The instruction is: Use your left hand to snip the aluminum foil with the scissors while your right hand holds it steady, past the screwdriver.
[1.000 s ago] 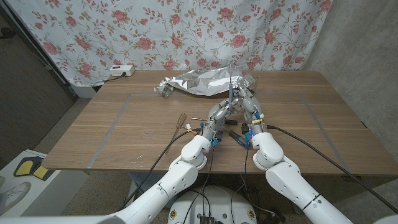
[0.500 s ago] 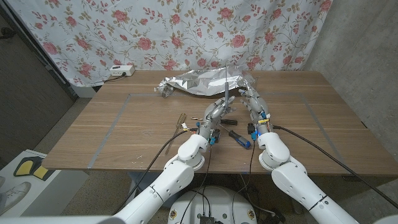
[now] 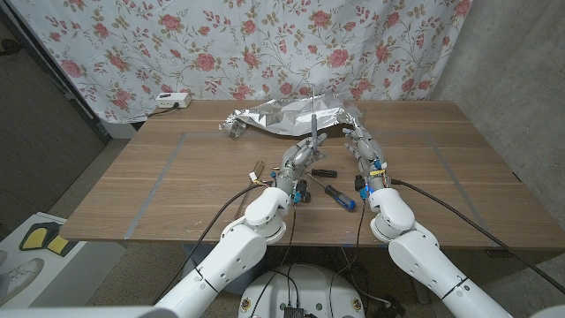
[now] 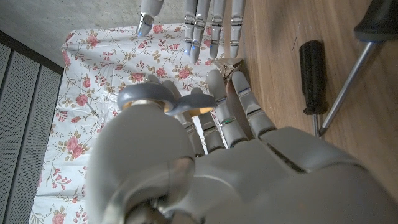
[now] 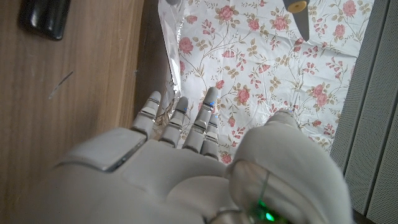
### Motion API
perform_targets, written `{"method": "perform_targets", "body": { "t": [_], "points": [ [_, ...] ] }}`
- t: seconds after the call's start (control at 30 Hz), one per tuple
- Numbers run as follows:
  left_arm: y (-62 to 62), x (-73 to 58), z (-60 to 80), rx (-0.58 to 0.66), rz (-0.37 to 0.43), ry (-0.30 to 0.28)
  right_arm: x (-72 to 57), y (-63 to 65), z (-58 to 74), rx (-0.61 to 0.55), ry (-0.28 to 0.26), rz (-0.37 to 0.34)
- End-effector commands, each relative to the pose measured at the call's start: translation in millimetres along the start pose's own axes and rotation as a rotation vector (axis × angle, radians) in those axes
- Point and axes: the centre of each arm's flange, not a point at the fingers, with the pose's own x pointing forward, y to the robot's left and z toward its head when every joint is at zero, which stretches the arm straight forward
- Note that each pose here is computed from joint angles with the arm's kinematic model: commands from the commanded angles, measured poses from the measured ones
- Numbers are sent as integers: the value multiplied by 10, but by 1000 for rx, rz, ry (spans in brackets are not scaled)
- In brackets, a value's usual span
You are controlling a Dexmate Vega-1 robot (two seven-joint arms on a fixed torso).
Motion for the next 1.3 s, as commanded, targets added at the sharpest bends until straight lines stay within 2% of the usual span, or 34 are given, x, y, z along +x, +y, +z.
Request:
{"method": "perform_targets", "body": {
  "t": [0.03,0.43,0.67,1.3],
  "points": [
    [65,-88,91,11,0,6,38,-42,-2,-3,12,-10],
    [174,-195,162,42,16,32,37,-70,-7,0,20,-25],
    [208,-265,192,61,47,14,29,-64,-21,0,24,-22],
    [302,-369,223,134,40,-8,9,-35,-14,-2,28,-18]
  ]
}}
